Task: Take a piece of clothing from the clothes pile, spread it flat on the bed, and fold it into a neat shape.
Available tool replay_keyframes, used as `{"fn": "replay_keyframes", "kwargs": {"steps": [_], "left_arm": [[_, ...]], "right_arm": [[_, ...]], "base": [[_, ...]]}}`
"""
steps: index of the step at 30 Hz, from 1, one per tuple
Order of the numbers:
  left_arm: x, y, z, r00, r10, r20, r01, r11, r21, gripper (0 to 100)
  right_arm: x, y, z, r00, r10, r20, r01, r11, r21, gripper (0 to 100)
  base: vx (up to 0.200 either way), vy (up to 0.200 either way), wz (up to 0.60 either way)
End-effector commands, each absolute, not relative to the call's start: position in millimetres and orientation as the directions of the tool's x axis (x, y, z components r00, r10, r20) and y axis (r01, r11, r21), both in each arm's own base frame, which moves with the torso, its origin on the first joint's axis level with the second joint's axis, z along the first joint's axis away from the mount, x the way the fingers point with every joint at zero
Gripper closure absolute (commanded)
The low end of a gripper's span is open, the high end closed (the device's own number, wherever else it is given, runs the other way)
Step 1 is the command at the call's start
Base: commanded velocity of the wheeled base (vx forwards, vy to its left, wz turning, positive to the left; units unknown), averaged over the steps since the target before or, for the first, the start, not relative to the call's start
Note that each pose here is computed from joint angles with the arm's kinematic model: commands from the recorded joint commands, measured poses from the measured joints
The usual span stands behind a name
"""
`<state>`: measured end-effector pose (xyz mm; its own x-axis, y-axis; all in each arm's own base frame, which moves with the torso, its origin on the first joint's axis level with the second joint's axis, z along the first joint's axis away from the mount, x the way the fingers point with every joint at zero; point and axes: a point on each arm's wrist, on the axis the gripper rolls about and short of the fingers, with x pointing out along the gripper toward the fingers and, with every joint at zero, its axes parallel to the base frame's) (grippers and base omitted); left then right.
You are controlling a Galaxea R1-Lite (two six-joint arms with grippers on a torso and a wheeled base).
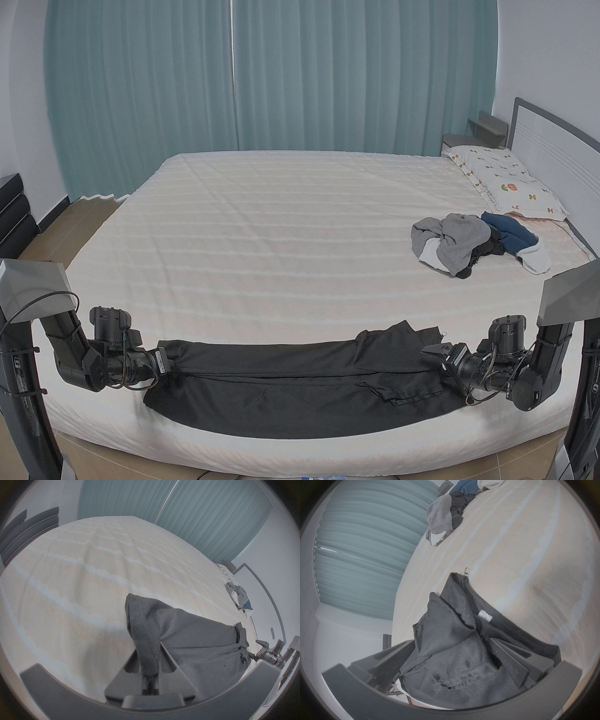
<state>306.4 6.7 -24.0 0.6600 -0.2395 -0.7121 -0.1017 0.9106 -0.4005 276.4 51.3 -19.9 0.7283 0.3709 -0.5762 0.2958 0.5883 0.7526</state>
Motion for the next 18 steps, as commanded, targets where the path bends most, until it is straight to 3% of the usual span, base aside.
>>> {"fn": "replay_keyframes", "kwargs": {"steps": [1, 5, 18], "left_arm": [[306.7, 6.7, -23.9, 0.661, -0.240, -0.711, -0.103, 0.910, -0.402, 100], [308.7, 6.8, -23.4, 0.665, -0.241, -0.707, -0.101, 0.909, -0.404, 100], [322.7, -5.0, -13.4, 0.701, -0.263, -0.663, -0.137, 0.862, -0.488, 100]], "right_arm": [[276.1, 52.2, -21.4, 0.735, 0.373, -0.567, 0.287, 0.586, 0.758, 0], [275.2, 51.2, -23.3, 0.753, 0.374, -0.541, 0.264, 0.581, 0.770, 0], [273.8, 50.9, -24.8, 0.758, 0.375, -0.534, 0.258, 0.579, 0.774, 0]], "base": [[-0.200, 0.000, 0.00], [-0.200, 0.000, 0.00], [0.000, 0.000, 0.00]]}}
